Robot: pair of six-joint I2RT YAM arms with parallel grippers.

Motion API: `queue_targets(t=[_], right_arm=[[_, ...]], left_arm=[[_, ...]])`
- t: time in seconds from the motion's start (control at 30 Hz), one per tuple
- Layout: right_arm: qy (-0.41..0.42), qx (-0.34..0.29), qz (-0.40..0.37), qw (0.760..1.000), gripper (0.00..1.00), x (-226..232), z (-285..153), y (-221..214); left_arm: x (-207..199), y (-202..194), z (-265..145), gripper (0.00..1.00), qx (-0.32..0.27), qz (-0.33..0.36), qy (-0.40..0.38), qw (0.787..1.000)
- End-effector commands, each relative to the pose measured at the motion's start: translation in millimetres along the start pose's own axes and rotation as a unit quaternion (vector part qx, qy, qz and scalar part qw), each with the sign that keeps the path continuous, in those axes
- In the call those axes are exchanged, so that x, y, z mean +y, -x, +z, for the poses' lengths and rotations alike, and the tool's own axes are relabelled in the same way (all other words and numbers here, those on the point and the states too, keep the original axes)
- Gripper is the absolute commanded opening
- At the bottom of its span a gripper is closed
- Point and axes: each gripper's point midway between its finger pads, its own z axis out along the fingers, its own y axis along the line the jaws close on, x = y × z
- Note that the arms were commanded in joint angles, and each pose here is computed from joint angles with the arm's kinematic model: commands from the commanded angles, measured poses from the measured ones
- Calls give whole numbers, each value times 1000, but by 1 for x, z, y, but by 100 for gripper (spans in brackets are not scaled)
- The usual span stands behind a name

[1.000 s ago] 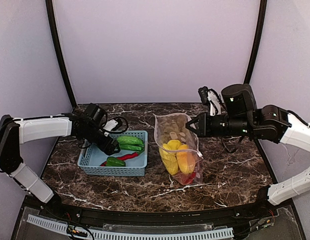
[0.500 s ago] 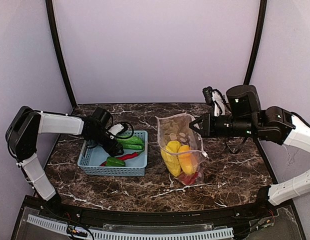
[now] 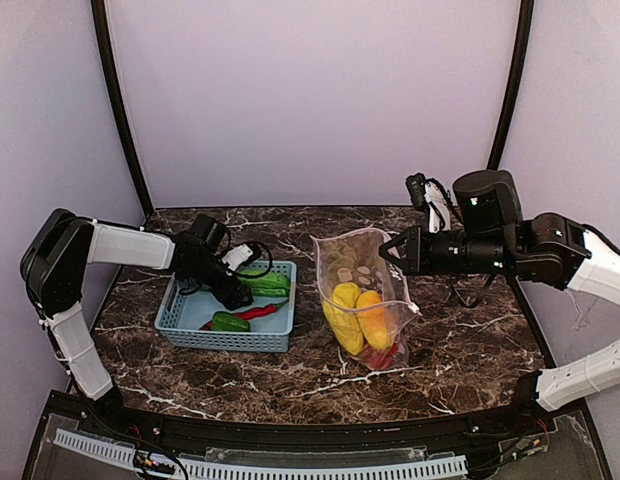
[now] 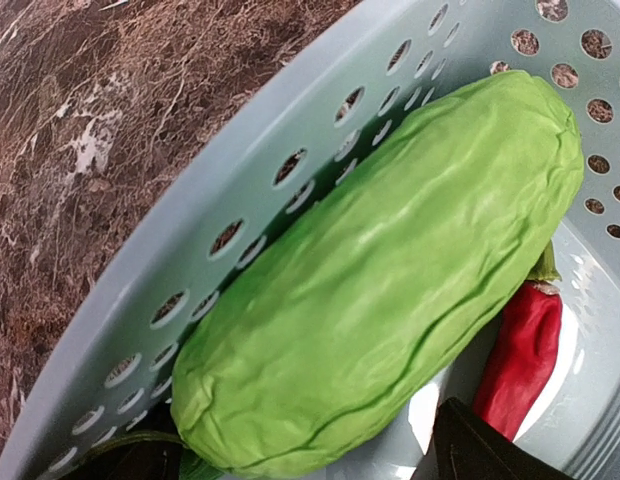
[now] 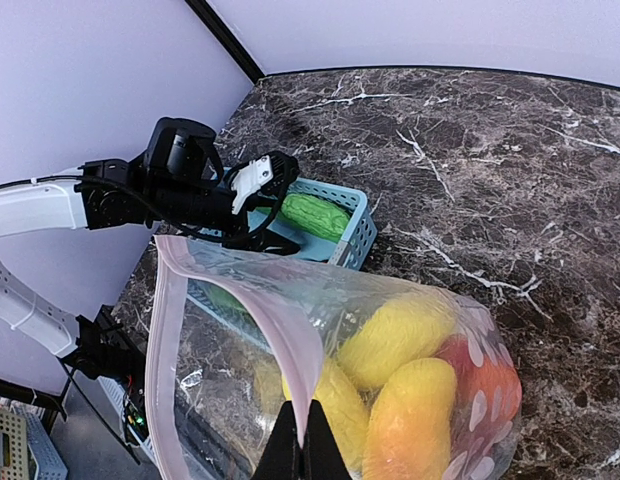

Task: Place the food in the zip-top bag and seal the zipper
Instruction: Adjust the fake vegetable in the bin.

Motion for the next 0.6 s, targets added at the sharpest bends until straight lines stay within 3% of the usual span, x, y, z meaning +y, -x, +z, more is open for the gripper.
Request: queue_targets(t=[0.0, 0.27, 0.57], right_arm=[[9, -16, 5, 1000, 0, 4, -2, 11], [9, -17, 5, 1000, 0, 3, -3, 11], [12, -13, 2, 1000, 0, 5, 2, 9]], left_arm=[[-7, -11, 4, 87, 32, -1, -26, 999], [-31, -28, -17, 81, 60, -32, -77, 995], [-41, -24, -51, 80, 26, -54, -77, 995]])
